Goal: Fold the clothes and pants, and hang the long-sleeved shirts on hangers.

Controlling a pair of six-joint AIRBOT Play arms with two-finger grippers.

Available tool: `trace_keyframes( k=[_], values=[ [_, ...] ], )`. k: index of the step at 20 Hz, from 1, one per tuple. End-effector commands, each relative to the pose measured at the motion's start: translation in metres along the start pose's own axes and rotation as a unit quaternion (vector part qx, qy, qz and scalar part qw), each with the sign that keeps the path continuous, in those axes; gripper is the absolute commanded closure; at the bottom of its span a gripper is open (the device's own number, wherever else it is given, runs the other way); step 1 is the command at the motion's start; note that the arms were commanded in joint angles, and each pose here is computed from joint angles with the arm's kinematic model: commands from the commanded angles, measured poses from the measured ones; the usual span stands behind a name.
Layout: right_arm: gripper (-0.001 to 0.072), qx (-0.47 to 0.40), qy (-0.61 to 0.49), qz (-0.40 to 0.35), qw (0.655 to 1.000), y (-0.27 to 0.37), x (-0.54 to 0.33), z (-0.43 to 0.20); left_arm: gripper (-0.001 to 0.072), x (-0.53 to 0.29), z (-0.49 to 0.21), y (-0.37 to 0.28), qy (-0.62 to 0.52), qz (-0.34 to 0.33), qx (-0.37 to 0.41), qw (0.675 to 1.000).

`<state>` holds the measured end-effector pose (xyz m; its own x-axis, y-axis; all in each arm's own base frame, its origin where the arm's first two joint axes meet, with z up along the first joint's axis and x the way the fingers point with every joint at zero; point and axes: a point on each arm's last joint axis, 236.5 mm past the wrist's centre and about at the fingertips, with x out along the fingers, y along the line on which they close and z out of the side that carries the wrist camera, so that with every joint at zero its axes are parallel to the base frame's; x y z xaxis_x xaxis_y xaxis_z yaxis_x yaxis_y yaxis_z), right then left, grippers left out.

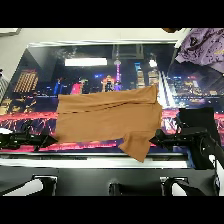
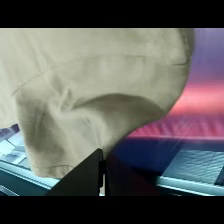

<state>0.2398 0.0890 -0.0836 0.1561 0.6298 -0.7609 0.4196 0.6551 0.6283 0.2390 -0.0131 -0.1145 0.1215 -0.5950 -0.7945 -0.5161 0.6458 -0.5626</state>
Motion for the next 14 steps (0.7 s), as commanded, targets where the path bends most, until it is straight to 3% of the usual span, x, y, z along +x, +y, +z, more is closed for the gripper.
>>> trace_keyframes(
  k=[1, 6, 9, 14],
  values=[
    [0.0683, 0.002, -0.014, 0.004, 1.000, 0.007, -0.007, 0.001, 0.0694, -0.003, 0.002, -0.006, -0.002, 0.002, -0.022, 1.000],
    [0.0685, -0.006, -0.004, 0.013, 1.000, 0.029, -0.034, -0.031, 0.0695, -0.055, 0.004, -0.028, -0.078, 0.023, -0.034, 0.996],
    [0.0685, -0.022, 0.005, 0.002, 1.000, 0.038, -0.058, -0.070, 0.0696, -0.085, -0.018, -0.025, -0.112, 0.068, -0.033, 0.991],
    [0.0685, -0.049, -0.026, 0.003, 0.998, 0.050, -0.085, -0.115, 0.0695, -0.108, -0.032, -0.037, -0.165, 0.090, 0.023, 0.982]
  ],
)
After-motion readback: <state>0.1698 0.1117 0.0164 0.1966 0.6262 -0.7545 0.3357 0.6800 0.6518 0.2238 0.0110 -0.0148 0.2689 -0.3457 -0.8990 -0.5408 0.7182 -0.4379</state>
